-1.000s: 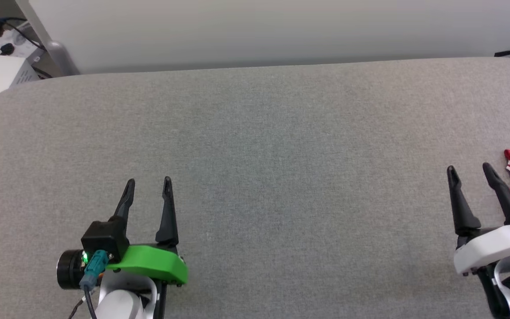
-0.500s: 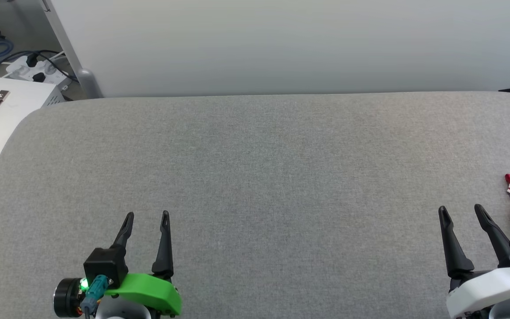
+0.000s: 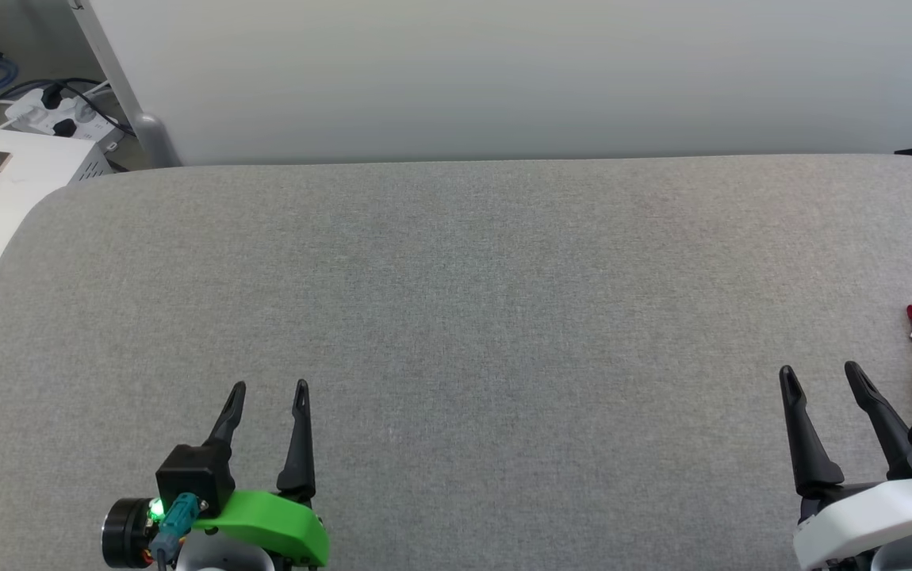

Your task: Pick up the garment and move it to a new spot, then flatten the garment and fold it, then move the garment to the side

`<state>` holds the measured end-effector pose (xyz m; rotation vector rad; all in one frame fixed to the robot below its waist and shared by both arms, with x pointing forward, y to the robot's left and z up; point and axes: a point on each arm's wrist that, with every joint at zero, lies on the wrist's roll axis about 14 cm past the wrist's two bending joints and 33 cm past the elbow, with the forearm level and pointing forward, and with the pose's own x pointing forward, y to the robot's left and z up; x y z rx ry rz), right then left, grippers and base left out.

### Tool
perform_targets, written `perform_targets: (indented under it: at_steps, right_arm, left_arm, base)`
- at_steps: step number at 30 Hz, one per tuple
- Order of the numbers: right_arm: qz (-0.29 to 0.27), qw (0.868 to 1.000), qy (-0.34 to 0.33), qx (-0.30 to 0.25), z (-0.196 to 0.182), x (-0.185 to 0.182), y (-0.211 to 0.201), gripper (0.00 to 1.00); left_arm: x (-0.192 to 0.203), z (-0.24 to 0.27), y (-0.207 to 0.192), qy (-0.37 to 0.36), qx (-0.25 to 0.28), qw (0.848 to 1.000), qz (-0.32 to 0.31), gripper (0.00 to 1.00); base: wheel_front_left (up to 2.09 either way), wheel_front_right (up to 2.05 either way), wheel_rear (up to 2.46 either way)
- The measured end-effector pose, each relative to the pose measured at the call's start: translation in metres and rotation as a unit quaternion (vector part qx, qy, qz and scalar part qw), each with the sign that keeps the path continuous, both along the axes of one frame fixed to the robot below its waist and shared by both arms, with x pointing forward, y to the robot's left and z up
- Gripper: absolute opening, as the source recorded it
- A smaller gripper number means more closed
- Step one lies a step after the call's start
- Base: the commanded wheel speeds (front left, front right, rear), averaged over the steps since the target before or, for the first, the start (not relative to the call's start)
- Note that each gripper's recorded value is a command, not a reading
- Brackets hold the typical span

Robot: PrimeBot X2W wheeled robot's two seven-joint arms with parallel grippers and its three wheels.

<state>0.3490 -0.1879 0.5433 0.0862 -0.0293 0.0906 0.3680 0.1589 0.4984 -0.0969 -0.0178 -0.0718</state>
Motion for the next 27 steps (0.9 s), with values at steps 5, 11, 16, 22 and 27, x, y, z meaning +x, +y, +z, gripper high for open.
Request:
perform_targets:
  at_steps: [5,11,16,22,27]
  right_arm:
    - [0.002,1.0,-0.001,0.0,0.0005,-0.0002,0.0012,1.0]
    - [0.005,1.0,0.005,0.002,-0.0035,0.0002,0.0033,1.0]
    - [0.006,1.0,0.007,0.003,-0.0046,0.0003,0.0039,0.0]
    - [0.006,1.0,0.008,0.003,-0.0056,0.0,0.0041,0.0]
    - [0.006,1.0,0.012,0.0,-0.008,-0.0002,0.0046,0.0]
  left_arm:
    - [-0.0004,-0.0009,-0.0011,0.001,-0.002,1.0,-0.001,1.0]
    - [-0.0009,-0.0015,-0.0019,0.002,-0.003,1.0,-0.002,1.0]
    - [-0.0012,-0.0021,-0.002,0.004,-0.004,1.0,-0.002,0.0]
    - [-0.0009,-0.0017,-0.0015,0.006,-0.006,1.0,0.0,0.0]
    - [-0.0001,0.0001,-0.001,0.004,-0.002,1.0,0.0,0.0]
  base:
    - [0.0,0.0,0.0]
    - [0.0,0.0,0.0]
    - [0.0,0.0,0.0]
    - [0.0,0.0,0.0]
    - [0.0,0.0,0.0]
